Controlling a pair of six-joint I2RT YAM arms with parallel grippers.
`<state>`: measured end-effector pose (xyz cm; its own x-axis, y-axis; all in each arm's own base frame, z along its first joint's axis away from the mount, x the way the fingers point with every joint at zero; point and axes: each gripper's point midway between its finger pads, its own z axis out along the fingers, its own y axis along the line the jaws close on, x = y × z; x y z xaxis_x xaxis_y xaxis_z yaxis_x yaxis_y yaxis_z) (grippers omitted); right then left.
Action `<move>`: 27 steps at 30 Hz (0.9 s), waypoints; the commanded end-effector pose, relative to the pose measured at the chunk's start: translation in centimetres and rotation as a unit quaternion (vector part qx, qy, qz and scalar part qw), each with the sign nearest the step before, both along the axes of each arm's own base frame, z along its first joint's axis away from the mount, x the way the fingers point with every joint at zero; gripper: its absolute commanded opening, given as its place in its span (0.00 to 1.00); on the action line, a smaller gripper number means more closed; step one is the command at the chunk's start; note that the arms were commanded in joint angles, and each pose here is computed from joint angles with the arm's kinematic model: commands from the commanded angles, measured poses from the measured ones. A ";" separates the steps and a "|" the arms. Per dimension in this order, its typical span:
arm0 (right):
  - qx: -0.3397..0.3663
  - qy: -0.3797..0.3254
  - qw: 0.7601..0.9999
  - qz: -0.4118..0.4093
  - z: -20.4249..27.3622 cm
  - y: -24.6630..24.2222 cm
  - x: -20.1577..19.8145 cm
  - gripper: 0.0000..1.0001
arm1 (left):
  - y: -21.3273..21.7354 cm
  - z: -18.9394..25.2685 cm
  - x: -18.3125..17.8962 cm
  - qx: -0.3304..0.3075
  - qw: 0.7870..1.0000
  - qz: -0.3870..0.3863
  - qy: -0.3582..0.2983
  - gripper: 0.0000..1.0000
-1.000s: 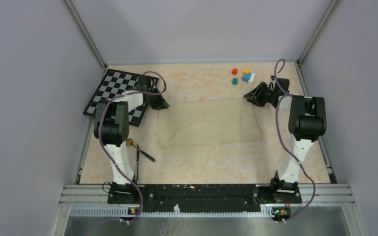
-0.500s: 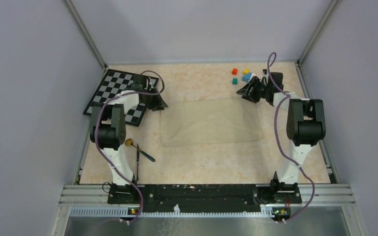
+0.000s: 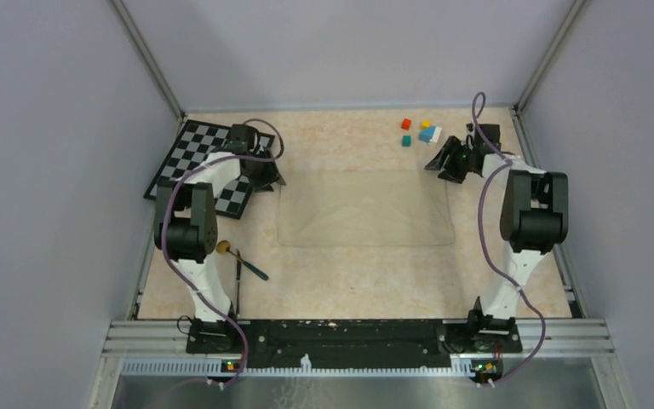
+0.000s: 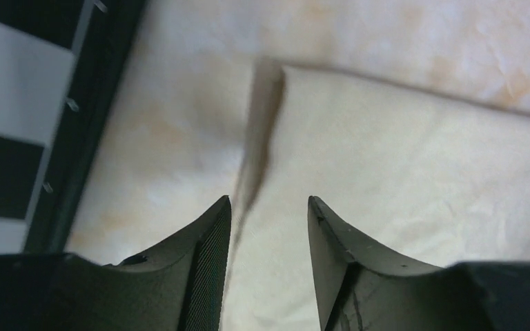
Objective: Fold the napkin into a case and place the utensils inside
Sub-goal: Smooth out the rectangle-folded napkin at the center of the board.
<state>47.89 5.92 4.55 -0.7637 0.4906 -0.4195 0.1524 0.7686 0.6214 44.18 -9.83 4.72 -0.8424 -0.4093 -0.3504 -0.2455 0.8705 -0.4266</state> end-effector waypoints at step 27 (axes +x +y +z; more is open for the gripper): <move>-0.021 0.024 0.999 0.010 1.6 -0.8 -16.1 0.47 | -1.7 -0.4 -16.0 0.050 0.991 -0.104 0.069 0.62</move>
<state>31.25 5.16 3.36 -0.8108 0.4829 -0.3308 0.2297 0.7823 0.5790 28.28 -11.07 2.71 -0.9547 -0.1998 -0.2204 -0.1375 0.9534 -0.2687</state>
